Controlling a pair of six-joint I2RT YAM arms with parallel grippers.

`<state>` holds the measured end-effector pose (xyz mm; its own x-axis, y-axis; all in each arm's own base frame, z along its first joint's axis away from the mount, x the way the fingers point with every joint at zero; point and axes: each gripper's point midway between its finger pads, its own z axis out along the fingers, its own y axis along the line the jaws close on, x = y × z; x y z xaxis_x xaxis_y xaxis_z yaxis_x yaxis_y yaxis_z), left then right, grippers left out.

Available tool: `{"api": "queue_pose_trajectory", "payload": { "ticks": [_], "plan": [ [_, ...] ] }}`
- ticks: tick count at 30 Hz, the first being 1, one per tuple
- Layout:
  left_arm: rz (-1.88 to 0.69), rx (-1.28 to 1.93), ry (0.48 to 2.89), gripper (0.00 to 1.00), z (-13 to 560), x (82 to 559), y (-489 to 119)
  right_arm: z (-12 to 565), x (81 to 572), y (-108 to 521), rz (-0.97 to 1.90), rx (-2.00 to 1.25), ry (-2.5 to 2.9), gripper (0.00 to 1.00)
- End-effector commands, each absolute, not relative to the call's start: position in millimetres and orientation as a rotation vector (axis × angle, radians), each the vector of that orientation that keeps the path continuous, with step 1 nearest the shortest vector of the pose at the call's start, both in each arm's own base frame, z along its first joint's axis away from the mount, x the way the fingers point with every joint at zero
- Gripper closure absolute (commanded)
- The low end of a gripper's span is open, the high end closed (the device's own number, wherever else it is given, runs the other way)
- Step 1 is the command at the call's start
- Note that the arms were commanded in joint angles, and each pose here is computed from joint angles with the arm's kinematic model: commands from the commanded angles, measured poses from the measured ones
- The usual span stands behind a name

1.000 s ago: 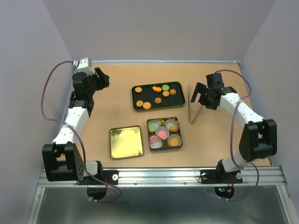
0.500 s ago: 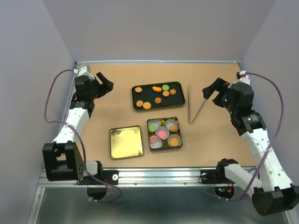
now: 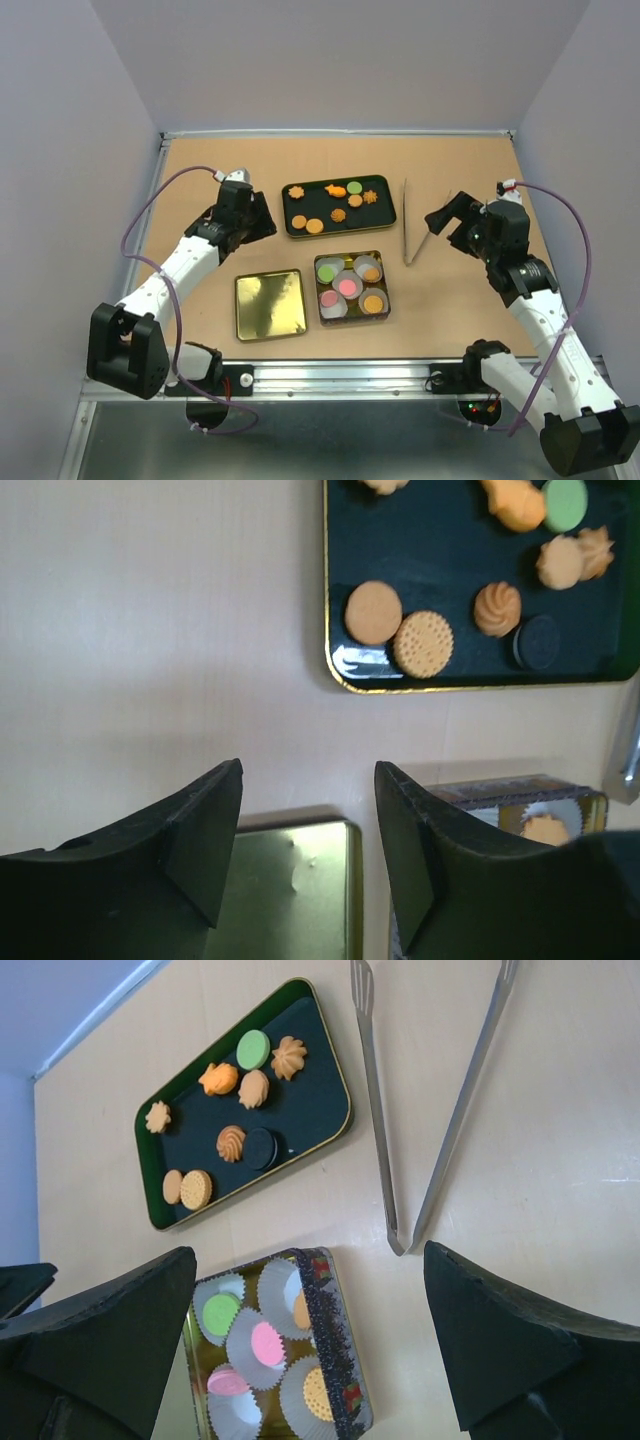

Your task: Pack the cookies

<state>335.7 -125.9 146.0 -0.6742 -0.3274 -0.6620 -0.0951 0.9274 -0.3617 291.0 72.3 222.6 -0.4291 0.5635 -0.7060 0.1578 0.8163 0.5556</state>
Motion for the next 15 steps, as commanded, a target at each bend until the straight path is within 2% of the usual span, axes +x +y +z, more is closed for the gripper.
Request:
{"api": "queue_pose_trajectory", "payload": {
  "ticks": [1, 4, 8, 15],
  "plan": [
    [-0.268, -0.321, 2.371, 0.43, 139, 314, -123, 239, 297, 77, 0.526, 0.452, 1.93, 0.0],
    [-0.33, -0.276, 2.435, 0.47, 122, 298, -149, 236, 295, 82, 0.552, 0.429, 1.946, 0.0],
    [-0.344, -0.188, 2.525, 0.48, 97, 277, -182, 228, 294, 85, 0.563, 0.415, 1.973, 0.0],
    [-0.312, -0.159, 2.617, 0.49, 69, 260, -200, 211, 290, 81, 0.523, 0.408, 2.001, 0.0]
  ]
}}
